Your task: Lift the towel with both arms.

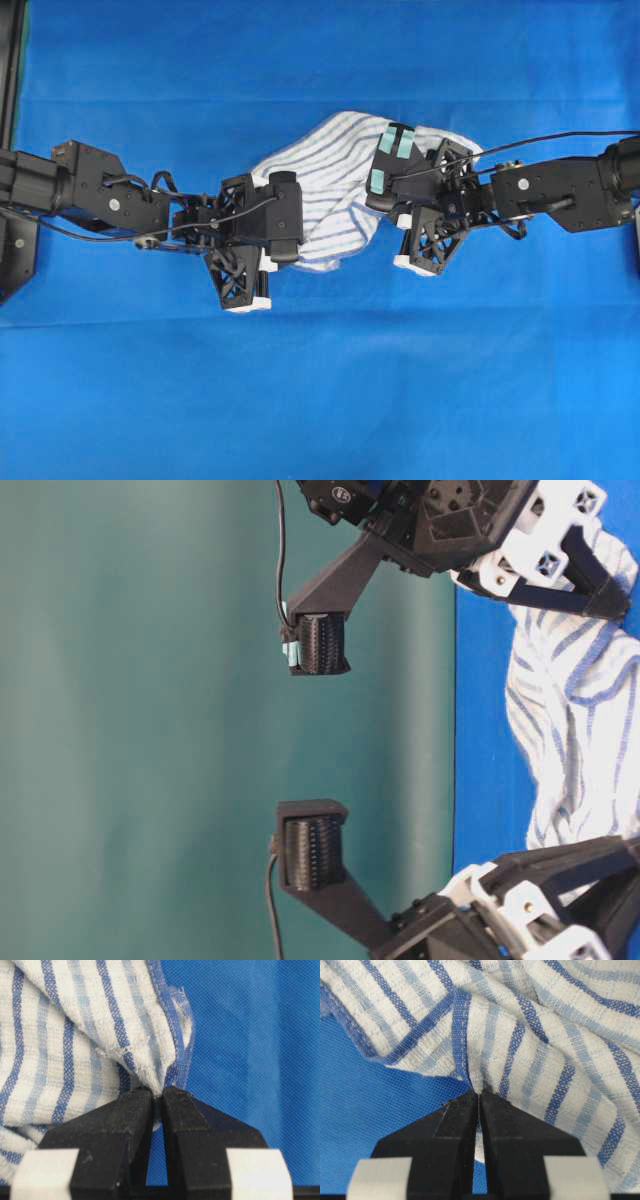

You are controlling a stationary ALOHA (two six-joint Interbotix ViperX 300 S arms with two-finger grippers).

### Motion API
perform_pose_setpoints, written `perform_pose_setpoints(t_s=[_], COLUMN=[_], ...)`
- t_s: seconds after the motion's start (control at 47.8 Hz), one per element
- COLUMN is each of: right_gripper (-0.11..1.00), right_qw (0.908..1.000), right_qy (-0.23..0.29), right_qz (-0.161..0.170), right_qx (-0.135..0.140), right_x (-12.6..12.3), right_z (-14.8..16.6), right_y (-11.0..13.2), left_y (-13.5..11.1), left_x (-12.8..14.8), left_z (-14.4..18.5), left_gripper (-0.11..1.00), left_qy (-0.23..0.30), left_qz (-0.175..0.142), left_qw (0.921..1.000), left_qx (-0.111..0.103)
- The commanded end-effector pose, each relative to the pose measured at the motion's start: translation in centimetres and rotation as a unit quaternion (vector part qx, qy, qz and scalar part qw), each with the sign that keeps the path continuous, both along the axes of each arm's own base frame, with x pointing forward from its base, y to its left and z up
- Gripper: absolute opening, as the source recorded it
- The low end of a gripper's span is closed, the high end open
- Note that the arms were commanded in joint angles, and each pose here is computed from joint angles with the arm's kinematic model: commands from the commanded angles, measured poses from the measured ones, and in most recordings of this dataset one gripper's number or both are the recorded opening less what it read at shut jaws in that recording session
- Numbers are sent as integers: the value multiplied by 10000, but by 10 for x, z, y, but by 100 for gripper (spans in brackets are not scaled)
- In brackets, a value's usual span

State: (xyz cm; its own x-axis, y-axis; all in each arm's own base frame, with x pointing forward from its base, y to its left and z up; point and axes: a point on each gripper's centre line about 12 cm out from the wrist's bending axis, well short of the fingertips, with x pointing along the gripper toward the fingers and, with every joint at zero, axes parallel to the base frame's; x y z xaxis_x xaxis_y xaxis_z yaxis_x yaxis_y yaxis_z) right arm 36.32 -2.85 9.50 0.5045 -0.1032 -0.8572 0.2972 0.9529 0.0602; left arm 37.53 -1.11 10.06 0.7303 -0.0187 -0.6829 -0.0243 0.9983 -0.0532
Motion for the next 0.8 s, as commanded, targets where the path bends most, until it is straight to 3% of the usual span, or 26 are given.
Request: perform_pose_setpoints(t_s=[0.0,0.314,0.607,0.774], right_gripper=[3,3,3,3], right_qw=[9997,9941,9839,9788], right_qy=[-256,-1045,-1640,-1846], right_qz=[-8,-218,-364,-369], right_qx=[13,-183,-610,-811], right_x=[5,-9,-40,-53], right_z=[18,123,233,280], right_y=[2,-2,-10,-13], left_y=[2,22,39,50], left_x=[1,-22,-59,-83], left_z=[22,112,210,257], left_gripper=[3,3,3,3], left_qy=[-176,-254,-477,-582], left_qz=[21,284,523,705], left_qw=[9998,9993,9975,9958], left_qx=[-8,-35,-2,52])
